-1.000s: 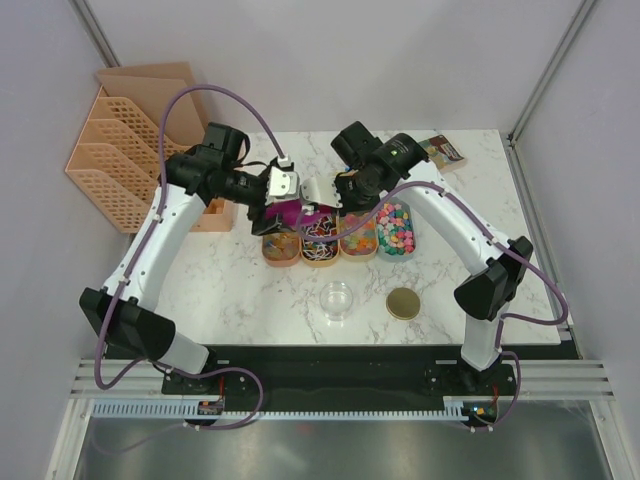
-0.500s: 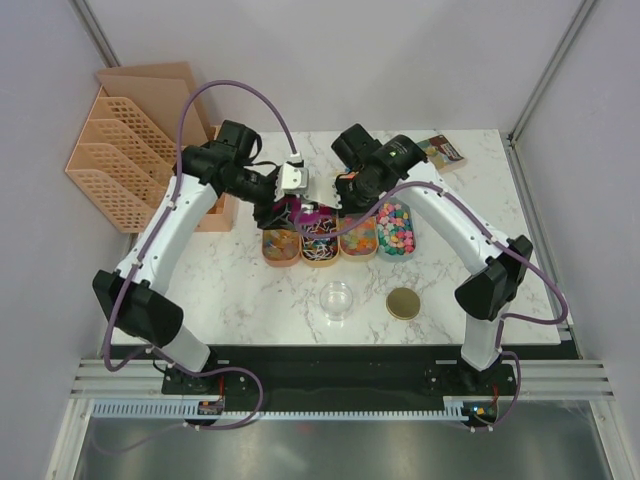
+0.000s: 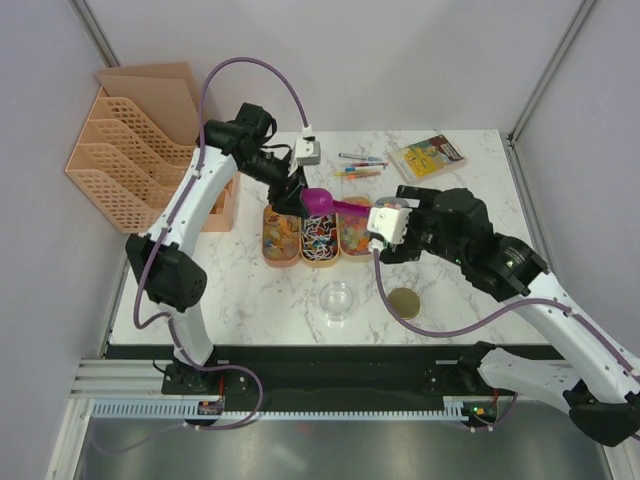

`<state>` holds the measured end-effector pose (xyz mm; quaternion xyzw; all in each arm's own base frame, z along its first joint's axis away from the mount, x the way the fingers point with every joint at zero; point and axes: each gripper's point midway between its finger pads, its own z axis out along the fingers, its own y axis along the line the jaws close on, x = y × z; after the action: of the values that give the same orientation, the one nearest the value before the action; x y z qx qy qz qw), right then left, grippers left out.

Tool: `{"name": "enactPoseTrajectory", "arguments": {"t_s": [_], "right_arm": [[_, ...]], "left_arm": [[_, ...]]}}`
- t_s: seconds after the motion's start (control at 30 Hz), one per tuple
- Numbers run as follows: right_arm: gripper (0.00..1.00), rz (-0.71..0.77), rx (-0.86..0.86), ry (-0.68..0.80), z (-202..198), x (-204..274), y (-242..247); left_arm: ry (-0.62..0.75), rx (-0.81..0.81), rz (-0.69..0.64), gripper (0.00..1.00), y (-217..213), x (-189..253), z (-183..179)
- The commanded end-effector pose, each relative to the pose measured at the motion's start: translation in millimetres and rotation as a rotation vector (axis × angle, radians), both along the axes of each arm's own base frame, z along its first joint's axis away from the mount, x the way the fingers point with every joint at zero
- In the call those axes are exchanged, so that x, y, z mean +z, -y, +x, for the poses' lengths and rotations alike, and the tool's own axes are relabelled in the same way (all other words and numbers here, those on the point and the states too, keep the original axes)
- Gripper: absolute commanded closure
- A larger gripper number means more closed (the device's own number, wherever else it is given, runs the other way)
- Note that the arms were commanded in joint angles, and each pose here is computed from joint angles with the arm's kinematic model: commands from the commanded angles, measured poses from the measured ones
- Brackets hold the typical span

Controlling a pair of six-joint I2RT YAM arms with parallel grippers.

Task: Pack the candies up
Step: Adjust the spatula.

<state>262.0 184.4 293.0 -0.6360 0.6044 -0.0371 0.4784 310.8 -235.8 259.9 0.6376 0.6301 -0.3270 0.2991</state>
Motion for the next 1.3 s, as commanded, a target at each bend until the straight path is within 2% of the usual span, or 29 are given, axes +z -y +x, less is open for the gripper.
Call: {"name": "enactPoseTrajectory", "arguments": {"t_s": [0.0, 0.03, 0.1, 0.23, 0.37, 0.5, 0.53, 0.57, 0.63, 0.67, 0.77, 1.0, 1.1, 1.2, 1.23, 1.27], "right_arm": [[0.02, 0.211, -0.107, 0.229, 32.5, 44.4, -9.0], [0.02, 0.221, -0.133, 0.257, 34.6, 48.5, -3.8], [0.02, 0.226, -0.158, 0.294, 40.9, 49.1, -1.8], [0.02, 0.213, -0.153, 0.399, 45.6, 57.0, 2.1], [0.02, 0.141, 0.008, 0.538, 32.0, 45.9, -5.6], [0.02, 0.117, 0.115, 0.681, 20.0, 47.6, -11.5], [0.02, 0.113, 0.127, 0.715, 18.9, 49.5, -12.3], [0.02, 0.117, 0.136, 0.771, 19.1, 51.5, -14.5], [0.02, 0.067, 0.178, 0.862, 20.9, 50.9, -20.8], [0.02, 0.089, 0.176, 0.928, 20.7, 57.4, -23.0], [0.02, 0.090, 0.246, 0.948, 21.8, 53.8, -39.2], [0.18, 0.078, 0.397, 0.904, 17.3, 9.7, -66.1], [0.34, 0.063, 0.378, 0.862, 27.9, 0.8, -69.3], [0.63, 0.088, 0.342, 0.815, 38.1, -3.0, -72.6], [0.69, 0.104, 0.331, 0.832, 40.3, 2.3, -73.4], [0.68, 0.111, 0.323, 0.832, 42.5, 1.7, -73.8]], "left_arm": [[-0.359, 0.068, -0.067, 0.92, 9.1, 15.7, -31.0], [-0.448, 0.089, -0.112, 0.93, 14.7, 17.9, -27.6], [-0.527, 0.109, -0.171, 0.97, 18.2, 25.5, -21.7], [-0.880, 0.154, -0.349, 0.98, 23.8, 50.4, -16.0], [-1.043, 0.212, -0.390, 0.98, 12.9, 46.1, -12.4], [-1.317, 0.271, -0.490, 0.98, -6.1, 47.7, 0.3], [-1.446, 0.251, -0.527, 0.98, -10.6, 59.0, 2.0], [-1.466, 0.209, -0.555, 0.98, -14.6, 51.0, 4.7], [-1.610, 0.207, -0.507, 0.98, -19.3, 55.9, 4.0], [-1.593, 0.196, -0.504, 0.98, -18.8, 58.0, 4.9], [-1.628, 0.194, -0.472, 0.98, -19.7, 63.1, 7.4], [-1.654, 0.189, -0.431, 0.98, -20.5, 64.2, 10.6], [-1.665, 0.192, -0.426, 0.98, -21.1, 64.5, 7.3], [-1.672, 0.193, -0.422, 0.98, -22.6, 66.2, 2.7], [-1.683, 0.198, -0.419, 0.98, -22.7, 63.6, 1.7], [-1.679, 0.195, -0.420, 0.98, -23.1, 64.8, -0.1]]}}
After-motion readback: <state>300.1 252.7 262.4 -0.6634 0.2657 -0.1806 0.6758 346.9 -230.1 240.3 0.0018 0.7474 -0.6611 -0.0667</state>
